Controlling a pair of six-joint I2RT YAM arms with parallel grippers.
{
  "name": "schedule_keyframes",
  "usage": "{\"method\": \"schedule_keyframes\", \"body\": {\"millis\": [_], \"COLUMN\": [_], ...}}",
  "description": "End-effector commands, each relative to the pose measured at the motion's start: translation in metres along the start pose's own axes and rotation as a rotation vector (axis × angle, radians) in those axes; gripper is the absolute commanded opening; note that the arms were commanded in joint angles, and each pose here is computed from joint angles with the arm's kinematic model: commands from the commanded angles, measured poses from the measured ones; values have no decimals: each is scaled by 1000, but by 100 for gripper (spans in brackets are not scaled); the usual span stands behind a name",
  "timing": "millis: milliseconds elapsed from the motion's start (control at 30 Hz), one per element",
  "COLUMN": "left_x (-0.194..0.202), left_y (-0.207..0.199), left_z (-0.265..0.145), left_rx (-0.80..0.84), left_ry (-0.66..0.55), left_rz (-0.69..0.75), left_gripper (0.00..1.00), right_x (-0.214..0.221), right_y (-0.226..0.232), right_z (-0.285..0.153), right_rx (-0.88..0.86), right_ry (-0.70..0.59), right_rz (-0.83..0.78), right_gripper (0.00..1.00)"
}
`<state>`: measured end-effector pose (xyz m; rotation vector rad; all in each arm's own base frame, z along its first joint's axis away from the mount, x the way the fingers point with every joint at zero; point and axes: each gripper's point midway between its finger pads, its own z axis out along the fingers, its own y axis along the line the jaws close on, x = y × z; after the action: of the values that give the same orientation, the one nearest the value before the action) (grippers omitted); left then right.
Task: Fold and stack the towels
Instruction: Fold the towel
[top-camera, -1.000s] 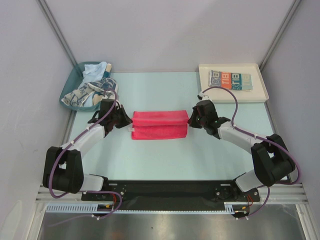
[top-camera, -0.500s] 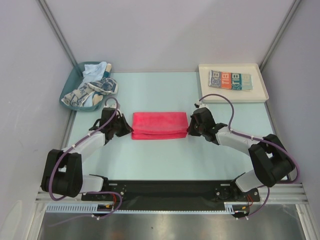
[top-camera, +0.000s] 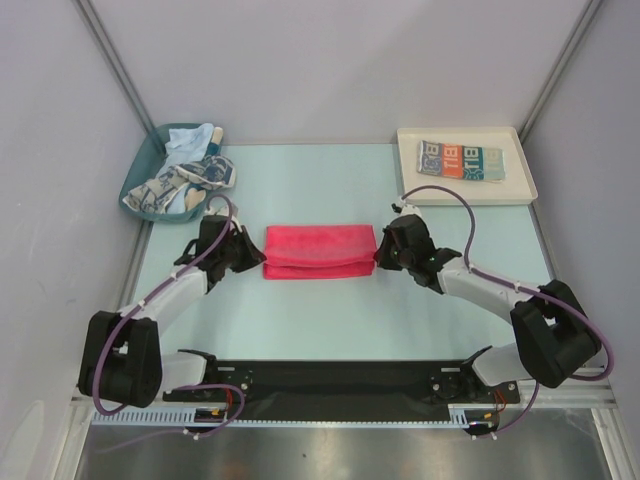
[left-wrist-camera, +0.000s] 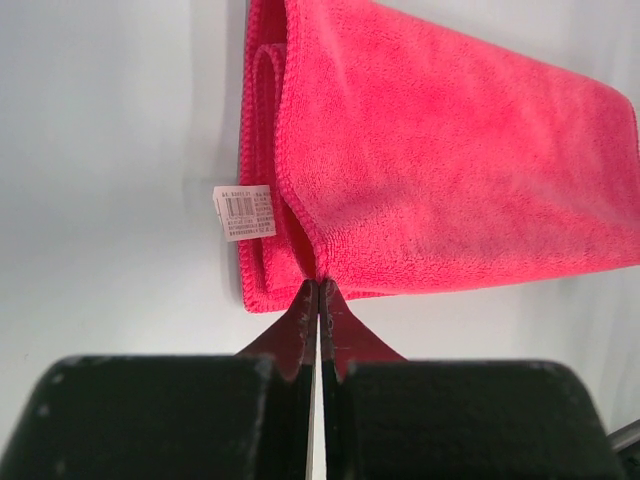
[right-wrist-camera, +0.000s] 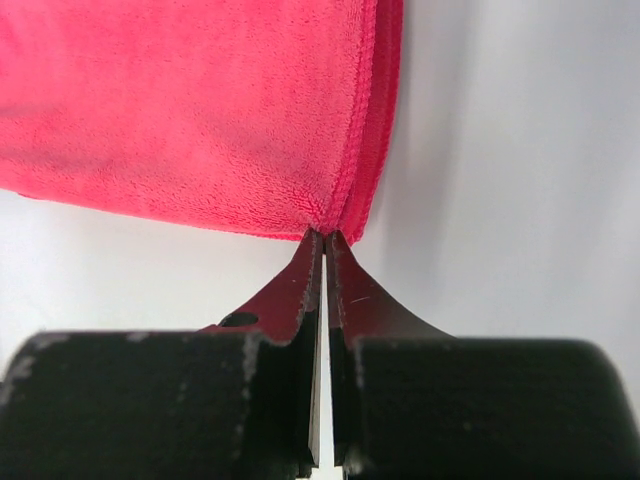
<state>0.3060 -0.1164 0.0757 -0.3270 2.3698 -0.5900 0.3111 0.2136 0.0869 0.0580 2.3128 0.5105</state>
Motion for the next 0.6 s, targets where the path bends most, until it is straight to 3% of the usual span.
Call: {"method": "schedule_keyframes", "body": {"millis": [0, 167, 267, 300, 333, 400, 567], "left_x": [-10, 9, 18, 19, 20, 20, 8], "left_y": [-13, -2, 3, 4, 4, 3, -7], "left_z": [-8, -1, 0, 0, -1, -3, -16], "left_rx": [37, 28, 24, 26, 25, 28, 47], "left_ry": [-37, -3, 10, 10, 9, 9, -16], "left_rz": [1, -10, -16, -16, -17, -19, -9], "left_gripper": [0, 1, 13, 24, 29, 32, 35], "right_x": [3, 24, 32, 31, 32, 24, 6], "right_y": [2, -2, -5, -5, -6, -4, -6], "right_z": [-3, 5, 6, 5, 4, 0, -6], "right_rx": [1, 8, 15, 14, 15, 8, 10], "right_ry": [-17, 30, 49, 44, 43, 19, -23], "right_rz": [-4, -7, -5, -6, -4, -4, 20], "right_gripper": [0, 1, 19, 29, 32, 45, 55]}}
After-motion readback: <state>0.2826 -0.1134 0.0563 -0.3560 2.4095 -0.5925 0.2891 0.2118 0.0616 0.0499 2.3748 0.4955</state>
